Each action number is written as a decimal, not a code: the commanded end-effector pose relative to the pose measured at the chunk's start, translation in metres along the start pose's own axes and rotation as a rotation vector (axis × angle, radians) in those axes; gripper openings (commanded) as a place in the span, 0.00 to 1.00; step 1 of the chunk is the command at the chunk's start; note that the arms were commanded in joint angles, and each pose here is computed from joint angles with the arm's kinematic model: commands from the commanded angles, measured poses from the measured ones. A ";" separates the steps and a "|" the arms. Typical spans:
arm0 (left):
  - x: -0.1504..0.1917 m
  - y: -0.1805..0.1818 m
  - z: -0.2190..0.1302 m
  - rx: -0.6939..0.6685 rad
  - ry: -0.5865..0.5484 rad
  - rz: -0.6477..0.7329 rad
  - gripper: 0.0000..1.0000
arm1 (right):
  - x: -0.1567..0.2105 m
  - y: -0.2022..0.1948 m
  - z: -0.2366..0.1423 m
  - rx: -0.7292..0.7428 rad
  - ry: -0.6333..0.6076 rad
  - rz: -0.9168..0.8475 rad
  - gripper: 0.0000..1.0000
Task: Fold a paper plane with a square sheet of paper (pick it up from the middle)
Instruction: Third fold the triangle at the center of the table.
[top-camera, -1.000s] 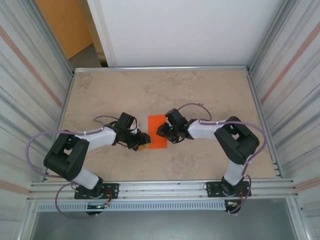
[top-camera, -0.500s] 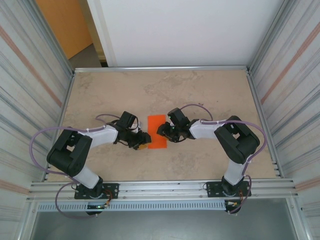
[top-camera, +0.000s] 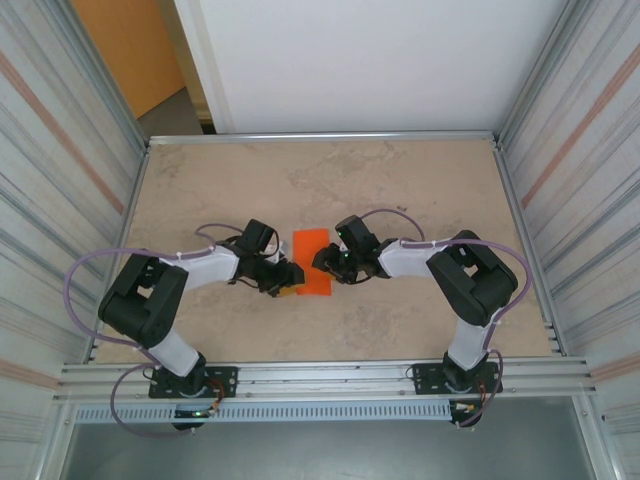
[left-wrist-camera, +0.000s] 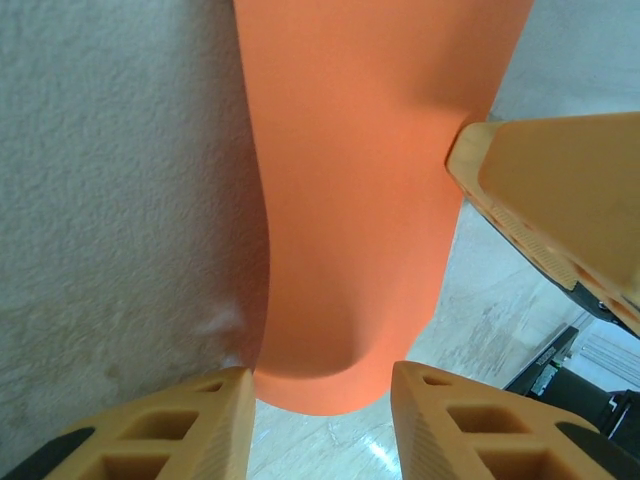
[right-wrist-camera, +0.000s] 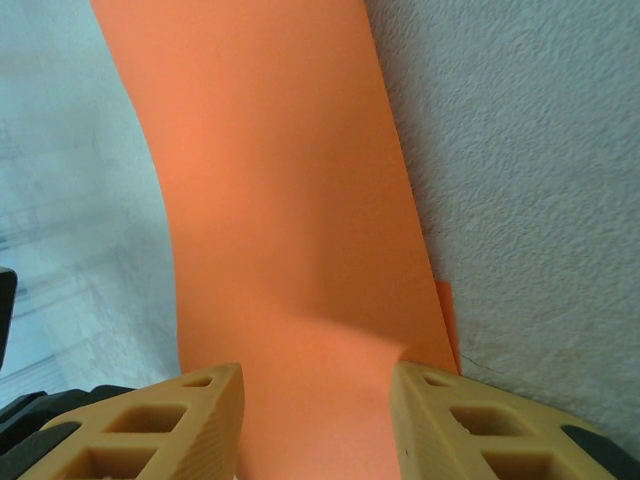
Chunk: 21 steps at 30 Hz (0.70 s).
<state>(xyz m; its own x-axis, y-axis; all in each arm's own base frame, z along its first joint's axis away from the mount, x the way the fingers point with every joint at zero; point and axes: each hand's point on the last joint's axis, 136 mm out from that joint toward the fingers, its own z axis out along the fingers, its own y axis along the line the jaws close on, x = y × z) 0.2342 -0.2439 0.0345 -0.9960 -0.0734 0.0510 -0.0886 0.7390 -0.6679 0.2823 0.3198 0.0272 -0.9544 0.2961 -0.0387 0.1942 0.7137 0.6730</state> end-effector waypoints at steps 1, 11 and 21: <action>-0.003 -0.012 -0.002 0.046 0.016 0.036 0.44 | 0.018 -0.049 0.008 0.150 0.050 0.066 0.43; -0.030 -0.031 -0.012 0.197 -0.030 0.057 0.55 | 0.017 -0.048 0.009 0.149 0.052 0.066 0.43; -0.047 -0.019 -0.014 0.179 -0.046 0.014 0.44 | 0.015 -0.047 0.008 0.141 0.046 0.058 0.43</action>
<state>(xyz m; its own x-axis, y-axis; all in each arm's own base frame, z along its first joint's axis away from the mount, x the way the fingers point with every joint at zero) 0.2763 -0.2421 0.0497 -0.9933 -0.1129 0.0245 -0.0901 0.6247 -0.7757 0.2824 0.3195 0.0271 -0.9543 0.2963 -0.0383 0.1947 0.7139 0.6726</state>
